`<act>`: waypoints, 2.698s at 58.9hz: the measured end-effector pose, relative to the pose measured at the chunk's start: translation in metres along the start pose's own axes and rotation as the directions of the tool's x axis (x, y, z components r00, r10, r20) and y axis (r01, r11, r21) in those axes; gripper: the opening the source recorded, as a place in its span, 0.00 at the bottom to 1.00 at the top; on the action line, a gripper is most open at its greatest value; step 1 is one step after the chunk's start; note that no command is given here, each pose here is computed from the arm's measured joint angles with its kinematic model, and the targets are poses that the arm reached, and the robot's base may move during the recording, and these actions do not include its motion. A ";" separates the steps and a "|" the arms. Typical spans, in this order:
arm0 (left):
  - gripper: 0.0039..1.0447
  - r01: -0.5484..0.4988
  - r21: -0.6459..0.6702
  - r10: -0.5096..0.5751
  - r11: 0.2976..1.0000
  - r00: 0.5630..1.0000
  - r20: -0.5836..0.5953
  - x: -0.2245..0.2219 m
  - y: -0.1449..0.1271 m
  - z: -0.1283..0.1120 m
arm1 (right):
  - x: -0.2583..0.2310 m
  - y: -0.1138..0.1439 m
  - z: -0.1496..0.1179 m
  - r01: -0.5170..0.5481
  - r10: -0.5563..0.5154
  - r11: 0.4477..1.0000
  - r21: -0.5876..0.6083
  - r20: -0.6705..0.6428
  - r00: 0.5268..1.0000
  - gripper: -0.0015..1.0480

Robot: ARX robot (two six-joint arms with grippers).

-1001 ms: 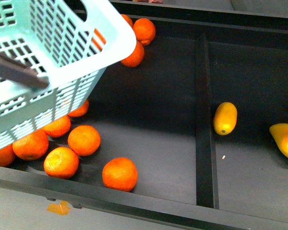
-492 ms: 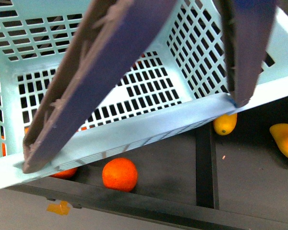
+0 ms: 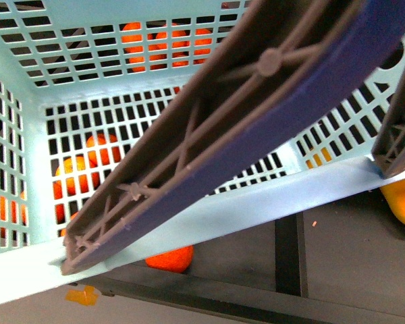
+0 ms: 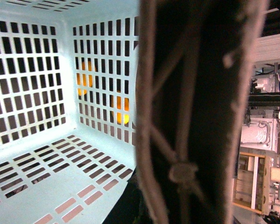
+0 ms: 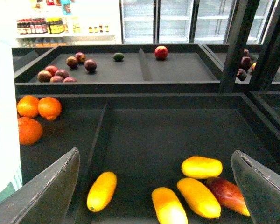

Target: Pick mango and avocado into basket

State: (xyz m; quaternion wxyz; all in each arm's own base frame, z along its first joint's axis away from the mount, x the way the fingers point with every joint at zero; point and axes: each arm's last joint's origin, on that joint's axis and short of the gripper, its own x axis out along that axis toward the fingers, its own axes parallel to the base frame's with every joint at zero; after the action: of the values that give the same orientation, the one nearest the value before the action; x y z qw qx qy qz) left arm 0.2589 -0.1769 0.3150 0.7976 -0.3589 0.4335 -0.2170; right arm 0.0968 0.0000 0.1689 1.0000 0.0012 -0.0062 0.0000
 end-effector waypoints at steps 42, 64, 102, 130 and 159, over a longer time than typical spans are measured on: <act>0.04 -0.002 -0.002 0.002 1.000 1.000 0.002 0.000 0.000 0.000 | 0.089 -0.031 -0.018 0.012 -0.033 0.999 -0.053 -0.430 0.902 0.92; 0.04 0.000 -0.001 0.000 1.000 1.000 0.000 0.000 0.000 0.000 | 0.205 -0.053 -0.124 -0.183 0.021 0.975 -0.127 -0.765 0.643 0.92; 0.04 -0.001 -0.001 0.001 1.000 1.000 0.001 0.000 0.000 0.000 | 0.287 -0.054 -0.198 -0.228 0.015 0.965 -0.130 -0.839 0.543 0.92; 0.04 -0.001 -0.001 0.001 1.000 1.000 0.000 0.000 0.000 0.000 | 0.295 -0.052 -0.226 -0.224 0.025 0.970 -0.093 -0.880 0.474 0.92; 0.04 -0.001 -0.001 0.001 1.000 1.000 0.000 0.000 0.000 0.000 | 0.294 -0.050 -0.234 -0.171 0.012 0.982 -0.075 -0.889 0.459 0.64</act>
State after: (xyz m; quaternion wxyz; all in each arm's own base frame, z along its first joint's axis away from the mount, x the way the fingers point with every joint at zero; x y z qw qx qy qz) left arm 0.2590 -0.1769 0.3149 0.7976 -0.3592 0.4336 -0.2164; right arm 0.3940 -0.0499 -0.0617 0.8538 -0.0761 0.5121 0.0537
